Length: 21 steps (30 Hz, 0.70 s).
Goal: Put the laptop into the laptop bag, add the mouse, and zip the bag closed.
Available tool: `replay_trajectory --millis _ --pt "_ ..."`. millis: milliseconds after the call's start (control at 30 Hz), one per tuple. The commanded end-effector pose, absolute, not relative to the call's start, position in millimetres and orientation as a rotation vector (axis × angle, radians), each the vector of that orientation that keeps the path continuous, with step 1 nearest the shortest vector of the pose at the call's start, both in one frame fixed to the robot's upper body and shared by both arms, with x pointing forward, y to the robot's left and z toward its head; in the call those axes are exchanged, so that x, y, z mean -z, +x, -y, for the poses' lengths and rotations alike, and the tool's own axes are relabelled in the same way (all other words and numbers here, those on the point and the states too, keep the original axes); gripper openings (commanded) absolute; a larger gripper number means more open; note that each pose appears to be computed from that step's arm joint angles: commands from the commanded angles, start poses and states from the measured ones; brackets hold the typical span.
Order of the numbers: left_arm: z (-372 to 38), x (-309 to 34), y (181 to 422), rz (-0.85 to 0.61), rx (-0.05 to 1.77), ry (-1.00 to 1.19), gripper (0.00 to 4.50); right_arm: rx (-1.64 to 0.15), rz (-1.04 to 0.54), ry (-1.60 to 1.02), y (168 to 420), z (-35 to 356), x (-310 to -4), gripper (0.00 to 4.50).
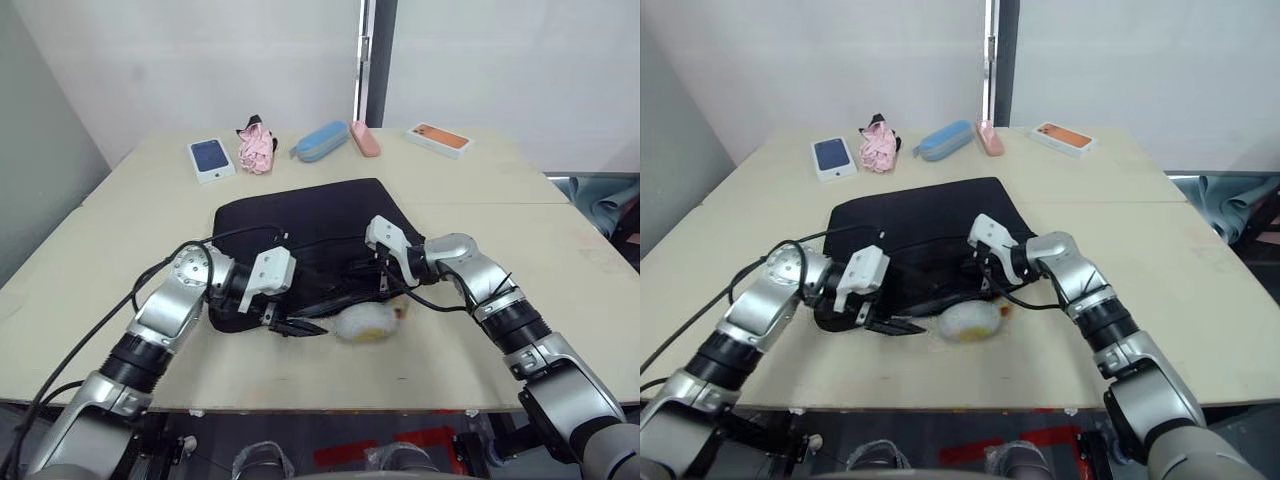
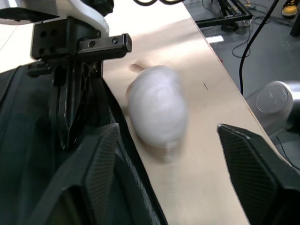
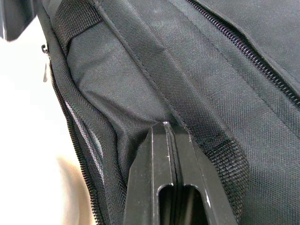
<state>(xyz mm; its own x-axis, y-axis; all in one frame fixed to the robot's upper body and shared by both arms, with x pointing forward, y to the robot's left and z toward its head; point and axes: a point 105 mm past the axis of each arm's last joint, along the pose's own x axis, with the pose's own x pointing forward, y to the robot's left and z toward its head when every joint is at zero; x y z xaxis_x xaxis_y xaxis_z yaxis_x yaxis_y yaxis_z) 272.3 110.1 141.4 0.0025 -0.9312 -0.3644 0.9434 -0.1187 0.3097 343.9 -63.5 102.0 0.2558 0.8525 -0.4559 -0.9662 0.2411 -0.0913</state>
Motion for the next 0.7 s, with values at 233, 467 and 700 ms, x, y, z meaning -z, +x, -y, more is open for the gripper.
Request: replay_trajectory --millis 233,467,700 --pt "-150.2 -163.8 257.4 -0.028 1.524 0.684 3.47 -1.244 -0.441 -0.392 342.2 73.6 -79.9 0.0" --pt "-177.4 -164.7 261.1 -0.046 1.374 0.598 3.47 -1.243 -0.431 -0.376 341.2 71.9 -81.5 0.0" --pt "-198.7 -163.3 272.3 0.004 1.23 0.469 3.47 -1.284 -0.384 -0.301 330.9 72.0 -104.5 0.0"
